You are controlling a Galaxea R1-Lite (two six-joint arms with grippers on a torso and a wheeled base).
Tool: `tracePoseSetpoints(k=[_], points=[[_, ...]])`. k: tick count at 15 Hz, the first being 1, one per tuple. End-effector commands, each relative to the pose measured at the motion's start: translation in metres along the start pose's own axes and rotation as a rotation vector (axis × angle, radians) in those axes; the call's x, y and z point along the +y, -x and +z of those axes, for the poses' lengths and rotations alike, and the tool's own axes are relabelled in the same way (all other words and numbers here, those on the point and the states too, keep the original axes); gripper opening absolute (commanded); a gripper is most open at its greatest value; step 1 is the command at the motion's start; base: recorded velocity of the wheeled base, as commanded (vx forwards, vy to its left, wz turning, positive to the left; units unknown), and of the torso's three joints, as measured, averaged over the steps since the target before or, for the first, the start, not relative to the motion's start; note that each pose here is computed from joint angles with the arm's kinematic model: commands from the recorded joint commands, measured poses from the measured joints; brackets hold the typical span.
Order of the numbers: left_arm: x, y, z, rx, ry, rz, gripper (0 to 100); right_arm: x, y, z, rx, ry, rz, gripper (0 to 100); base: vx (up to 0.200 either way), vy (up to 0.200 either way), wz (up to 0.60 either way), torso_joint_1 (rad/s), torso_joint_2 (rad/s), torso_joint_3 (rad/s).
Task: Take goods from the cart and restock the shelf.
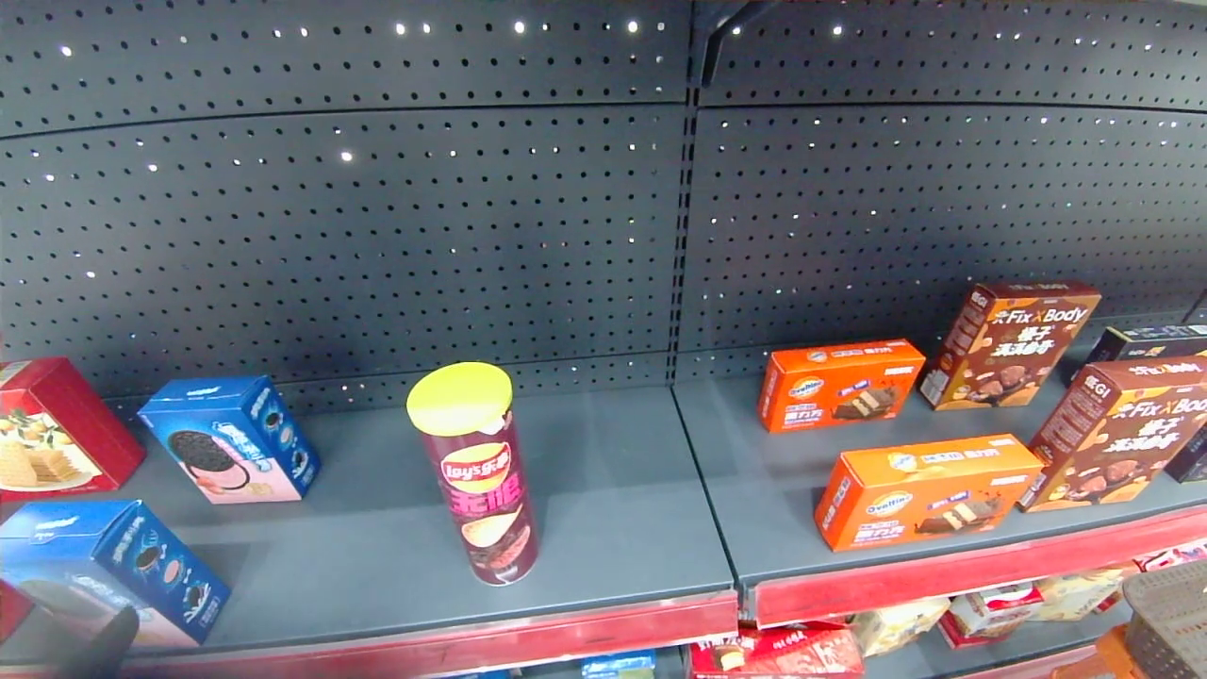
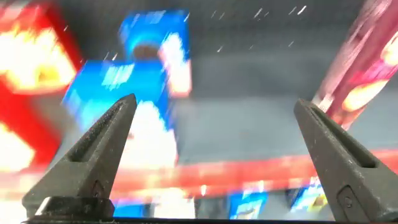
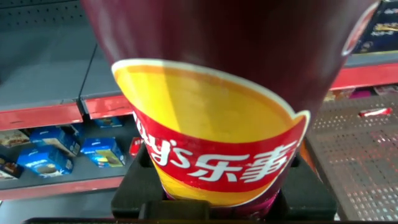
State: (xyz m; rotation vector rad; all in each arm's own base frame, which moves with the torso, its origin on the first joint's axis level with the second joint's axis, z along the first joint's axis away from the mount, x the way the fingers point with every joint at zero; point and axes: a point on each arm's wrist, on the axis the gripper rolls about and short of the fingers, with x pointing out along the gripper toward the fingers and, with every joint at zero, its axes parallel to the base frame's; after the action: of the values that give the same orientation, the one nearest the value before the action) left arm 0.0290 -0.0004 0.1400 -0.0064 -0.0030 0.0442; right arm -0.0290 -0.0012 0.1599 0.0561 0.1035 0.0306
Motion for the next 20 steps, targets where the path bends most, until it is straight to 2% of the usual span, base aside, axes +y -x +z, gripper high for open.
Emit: tracePoseSetpoints(k=[1,3,5,8,10,11,12,13,14,15,17,18,19,20], points=[[0.010,0.033,-0.023,-0.054,0.039,0.058,100,0.000,0.003,-0.001,-0.019,-0.001,-0.009,0,0.000,0.000,0.00,0.000,0.00,0.000],[0.013,0.043,-0.050,-0.019,0.033,0.069,100,0.000,0.005,0.000,-0.032,-0.001,-0.007,0,0.000,0.000,0.00,0.000,0.00,0.000],[0.014,0.043,-0.056,0.026,0.075,0.107,100,0.000,0.004,-0.001,-0.034,-0.001,-0.012,0,0.000,0.000,0.00,0.000,0.00,0.000],[0.013,0.043,-0.057,0.040,0.085,0.098,100,0.001,0.009,-0.001,-0.069,-0.002,-0.027,0,0.000,0.000,0.00,0.000,0.00,0.000],[0.013,0.043,-0.057,0.037,0.128,0.094,100,0.002,0.013,-0.005,-0.085,-0.005,-0.044,0,0.000,0.000,0.00,0.000,0.00,0.000],[0.013,0.043,-0.057,0.036,0.140,0.094,100,0.002,0.014,-0.006,-0.087,-0.006,-0.044,0,0.000,0.000,0.00,0.000,0.00,0.000],[0.013,0.043,-0.057,0.034,0.180,0.099,100,0.002,0.014,-0.006,-0.087,-0.007,-0.047,0,0.000,0.000,0.00,0.000,0.00,0.000],[0.013,0.043,-0.057,0.034,0.179,0.099,100,0.002,0.013,-0.005,-0.084,-0.007,-0.045,0,0.000,0.000,0.00,0.000,0.00,0.000],[0.013,0.043,-0.057,0.034,0.149,0.088,100,0.002,0.013,-0.005,-0.082,-0.007,-0.046,0,0.000,0.000,0.00,0.000,0.00,0.000],[0.012,0.043,-0.057,0.042,0.078,0.021,100,0.002,0.013,-0.005,-0.082,-0.007,-0.046,0,0.000,0.000,0.00,0.000,0.00,0.000],[0.009,0.043,-0.058,0.051,-0.013,-0.095,100,0.002,0.013,-0.004,-0.084,-0.007,-0.047,0,0.000,0.000,0.00,0.000,0.00,0.000],[0.008,0.043,-0.058,0.055,-0.011,-0.122,100,0.002,0.013,-0.004,-0.084,-0.007,-0.049,0,0.000,0.000,0.00,0.000,0.00,0.000],[0.007,0.044,-0.063,0.101,0.014,-0.203,100,0.002,0.014,-0.002,-0.090,-0.007,-0.048,0,0.000,0.000,0.00,0.000,0.00,0.000],[0.007,0.044,-0.063,0.101,0.014,-0.203,100,0.002,0.014,-0.002,-0.092,-0.007,-0.048,0,0.000,0.000,0.00,0.000,0.00,0.000]])
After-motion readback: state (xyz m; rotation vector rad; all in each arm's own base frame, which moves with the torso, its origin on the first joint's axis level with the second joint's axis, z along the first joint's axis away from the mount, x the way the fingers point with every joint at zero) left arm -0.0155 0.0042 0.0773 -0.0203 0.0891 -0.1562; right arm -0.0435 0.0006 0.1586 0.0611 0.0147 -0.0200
